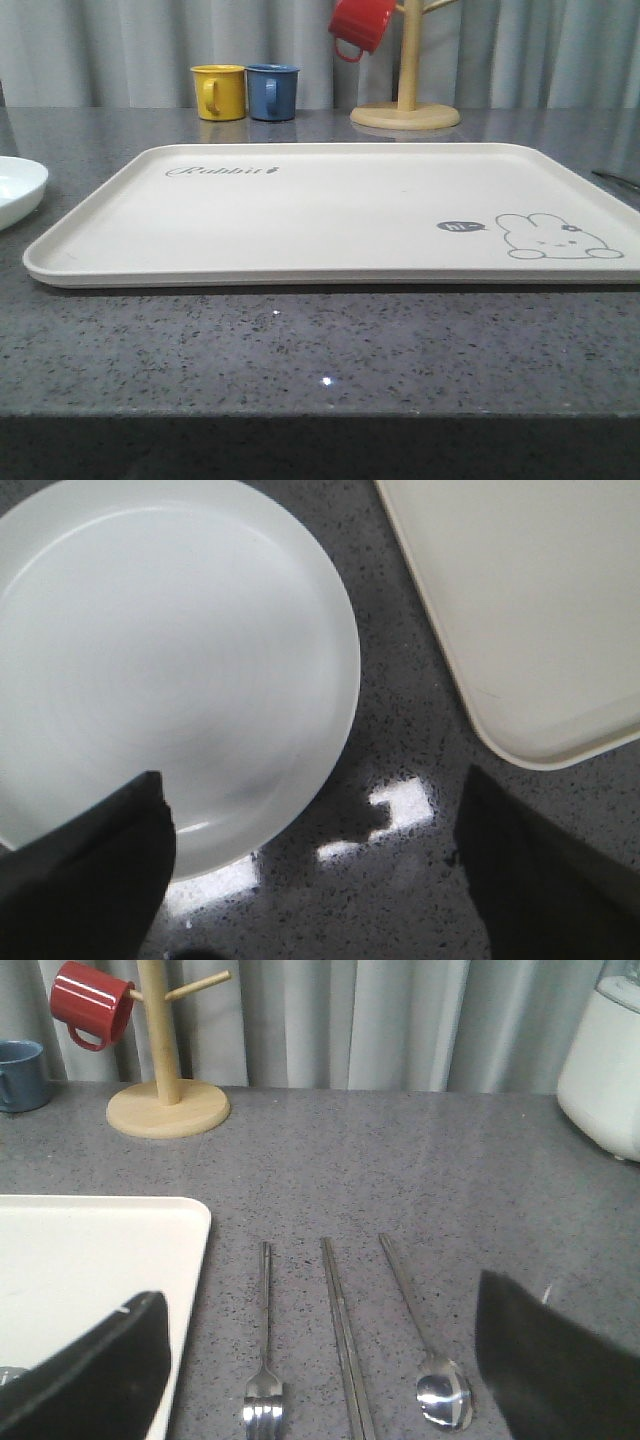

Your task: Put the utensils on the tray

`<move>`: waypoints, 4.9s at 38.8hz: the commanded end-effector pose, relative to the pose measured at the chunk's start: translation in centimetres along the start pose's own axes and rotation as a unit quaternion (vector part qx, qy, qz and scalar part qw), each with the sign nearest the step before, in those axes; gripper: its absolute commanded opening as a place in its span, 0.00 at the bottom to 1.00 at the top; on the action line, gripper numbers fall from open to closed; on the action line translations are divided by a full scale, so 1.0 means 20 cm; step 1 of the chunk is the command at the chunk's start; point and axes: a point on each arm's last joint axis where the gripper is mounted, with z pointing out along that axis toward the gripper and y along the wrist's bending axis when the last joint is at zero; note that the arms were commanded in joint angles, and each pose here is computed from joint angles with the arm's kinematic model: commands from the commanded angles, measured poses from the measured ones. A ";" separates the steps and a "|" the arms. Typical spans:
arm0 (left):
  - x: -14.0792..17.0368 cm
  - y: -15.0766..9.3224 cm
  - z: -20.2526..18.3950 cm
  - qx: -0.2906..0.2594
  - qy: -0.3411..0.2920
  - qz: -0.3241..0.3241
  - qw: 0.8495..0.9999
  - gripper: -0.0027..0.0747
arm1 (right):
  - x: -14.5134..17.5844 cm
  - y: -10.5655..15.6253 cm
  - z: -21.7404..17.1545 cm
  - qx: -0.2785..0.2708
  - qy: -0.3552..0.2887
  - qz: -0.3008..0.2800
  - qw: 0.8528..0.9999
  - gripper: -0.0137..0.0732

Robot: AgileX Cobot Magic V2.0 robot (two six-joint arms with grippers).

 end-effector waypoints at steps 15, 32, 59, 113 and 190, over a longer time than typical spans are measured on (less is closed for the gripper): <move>-0.16 -0.05 0.32 -0.009 0.094 0.061 0.994 0.63 | -0.09 0.00 -0.01 0.003 -0.047 -0.008 0.999 0.90; -0.16 -0.03 0.52 0.003 0.162 0.057 0.985 0.40 | -0.09 0.00 -0.01 0.003 -0.046 -0.008 0.999 0.90; -0.29 -0.03 0.24 -0.051 0.125 0.060 0.989 0.01 | -0.09 0.00 -0.01 0.003 -0.046 -0.008 0.999 0.90; -0.51 -1.14 0.52 0.043 0.092 0.323 0.941 0.01 | -0.09 0.00 -0.01 0.003 -0.046 -0.008 0.999 0.90; -0.09 -0.13 -0.08 -0.050 -0.167 0.020 0.985 0.01 | -0.09 0.00 -0.01 0.003 -0.046 -0.008 0.999 0.90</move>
